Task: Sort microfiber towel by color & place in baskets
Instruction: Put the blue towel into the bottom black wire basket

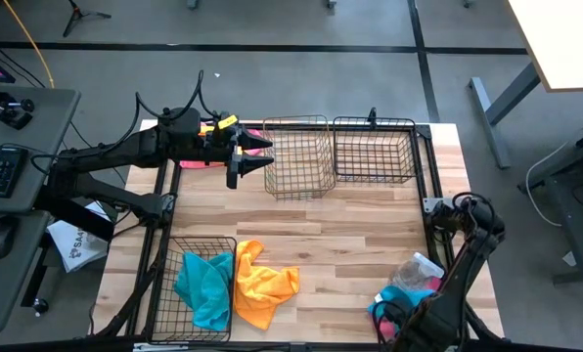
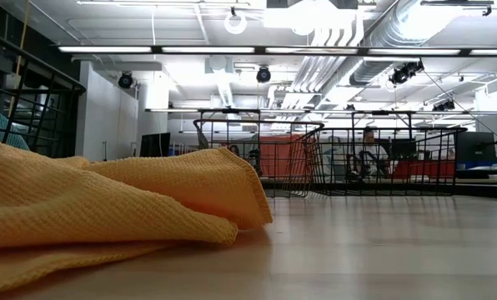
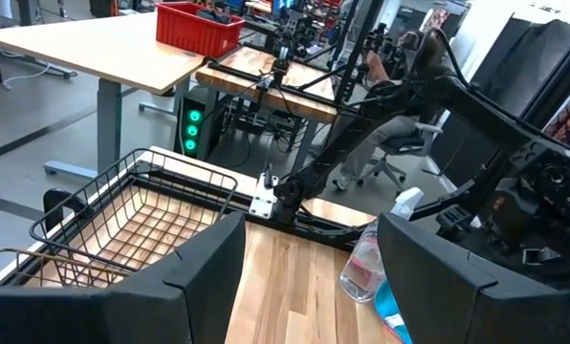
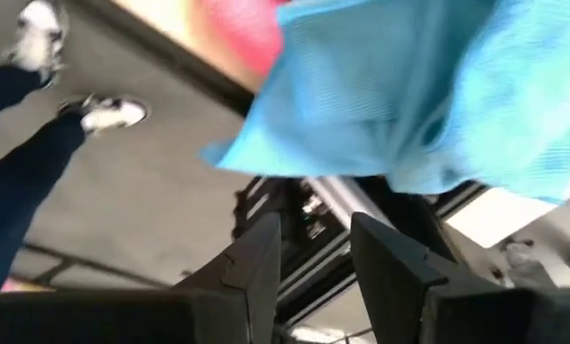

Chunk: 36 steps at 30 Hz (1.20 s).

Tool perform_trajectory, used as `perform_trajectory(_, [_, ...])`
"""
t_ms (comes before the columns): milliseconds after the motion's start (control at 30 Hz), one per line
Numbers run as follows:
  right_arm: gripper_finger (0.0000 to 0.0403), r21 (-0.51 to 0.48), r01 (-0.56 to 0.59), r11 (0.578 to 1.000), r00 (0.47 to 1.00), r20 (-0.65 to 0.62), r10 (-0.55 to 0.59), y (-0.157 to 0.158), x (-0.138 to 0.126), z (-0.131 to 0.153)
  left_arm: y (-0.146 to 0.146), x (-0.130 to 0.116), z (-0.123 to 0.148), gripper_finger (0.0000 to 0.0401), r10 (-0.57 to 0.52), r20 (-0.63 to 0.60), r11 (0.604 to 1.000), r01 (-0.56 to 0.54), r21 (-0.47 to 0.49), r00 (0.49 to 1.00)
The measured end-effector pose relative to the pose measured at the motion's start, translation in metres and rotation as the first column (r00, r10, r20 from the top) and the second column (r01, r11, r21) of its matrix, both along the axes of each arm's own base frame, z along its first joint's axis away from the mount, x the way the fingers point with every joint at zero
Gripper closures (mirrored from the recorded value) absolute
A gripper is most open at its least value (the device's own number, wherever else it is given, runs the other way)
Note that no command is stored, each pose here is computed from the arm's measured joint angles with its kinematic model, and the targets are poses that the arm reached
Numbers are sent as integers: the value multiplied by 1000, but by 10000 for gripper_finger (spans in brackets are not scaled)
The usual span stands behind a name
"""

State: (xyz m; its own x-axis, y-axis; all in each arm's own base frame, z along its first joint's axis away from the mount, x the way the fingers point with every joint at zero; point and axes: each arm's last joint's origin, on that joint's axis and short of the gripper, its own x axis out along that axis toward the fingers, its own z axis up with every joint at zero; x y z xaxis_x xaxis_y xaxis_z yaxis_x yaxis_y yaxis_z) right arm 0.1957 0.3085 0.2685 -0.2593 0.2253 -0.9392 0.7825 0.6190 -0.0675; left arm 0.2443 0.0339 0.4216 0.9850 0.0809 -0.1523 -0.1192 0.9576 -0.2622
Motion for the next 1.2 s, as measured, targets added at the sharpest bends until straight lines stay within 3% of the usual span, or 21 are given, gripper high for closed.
perform_trajectory(367, [279,-113,-8,994,986,167,27,5,-7,-3,1,0,0,174,22,-1,1000,-22,3,1000])
perform_trajectory(700, [272,-130,-17,991,981,192,42,7,-10,-3,1,0,0,174,23,-2,1000,-23,4,1000])
perform_trajectory(1033, [130,-166,-16,986,996,83,30,1,-16,-2,1,0,0,174,26,-2,1000,-26,4,1000])
perform_trajectory(1200, [101,-171,-30,985,996,83,45,0,-17,-2,1,0,0,174,26,-2,1000,-26,4,1000])
